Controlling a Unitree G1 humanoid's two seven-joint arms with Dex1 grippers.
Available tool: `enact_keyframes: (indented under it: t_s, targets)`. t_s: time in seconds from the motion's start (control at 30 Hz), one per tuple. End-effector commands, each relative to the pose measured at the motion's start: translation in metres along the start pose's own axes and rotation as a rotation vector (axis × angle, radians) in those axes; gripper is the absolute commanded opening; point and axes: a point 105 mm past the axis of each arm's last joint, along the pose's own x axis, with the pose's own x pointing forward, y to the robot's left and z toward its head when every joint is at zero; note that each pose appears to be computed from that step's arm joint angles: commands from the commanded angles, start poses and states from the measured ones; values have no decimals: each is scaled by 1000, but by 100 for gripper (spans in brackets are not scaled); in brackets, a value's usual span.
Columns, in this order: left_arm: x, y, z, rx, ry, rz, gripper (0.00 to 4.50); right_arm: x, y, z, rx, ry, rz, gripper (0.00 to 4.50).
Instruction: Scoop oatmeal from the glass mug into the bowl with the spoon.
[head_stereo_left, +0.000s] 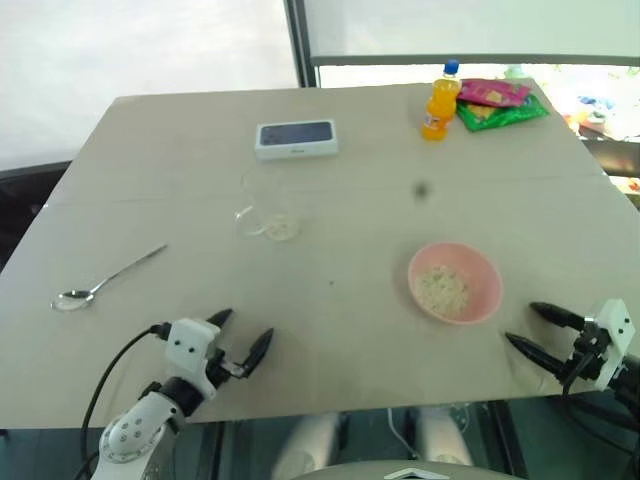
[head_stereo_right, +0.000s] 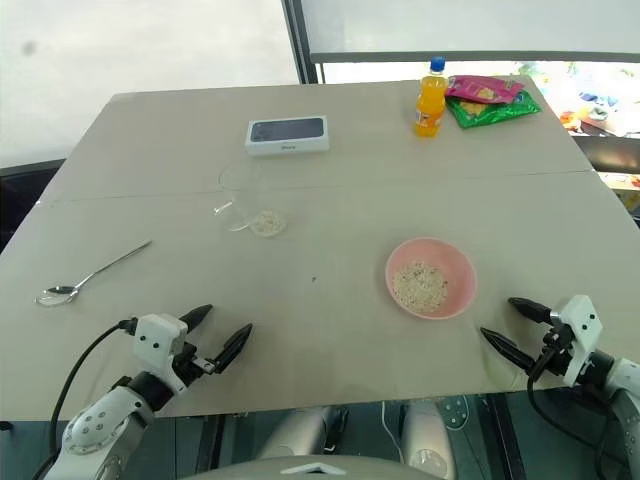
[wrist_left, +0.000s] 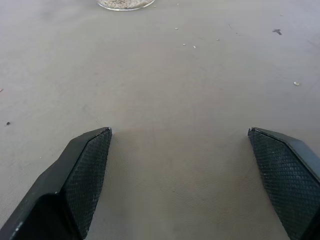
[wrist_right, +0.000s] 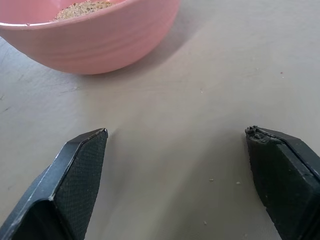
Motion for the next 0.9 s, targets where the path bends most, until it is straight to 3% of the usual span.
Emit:
enact_keyframes:
  t_s: [0.03,0.43,0.9]
  targets:
    - [-6,2,5,36,-10,-2,450,-3,-4,8,-20,-12,-2,444]
    - [-9,-7,-2,25,-5,-23,450,-9,-6,5,-19,-4,-14,444]
    - [-11,6,-7,45,7,-2,450,-9,0,2,-16,-10,-6,444]
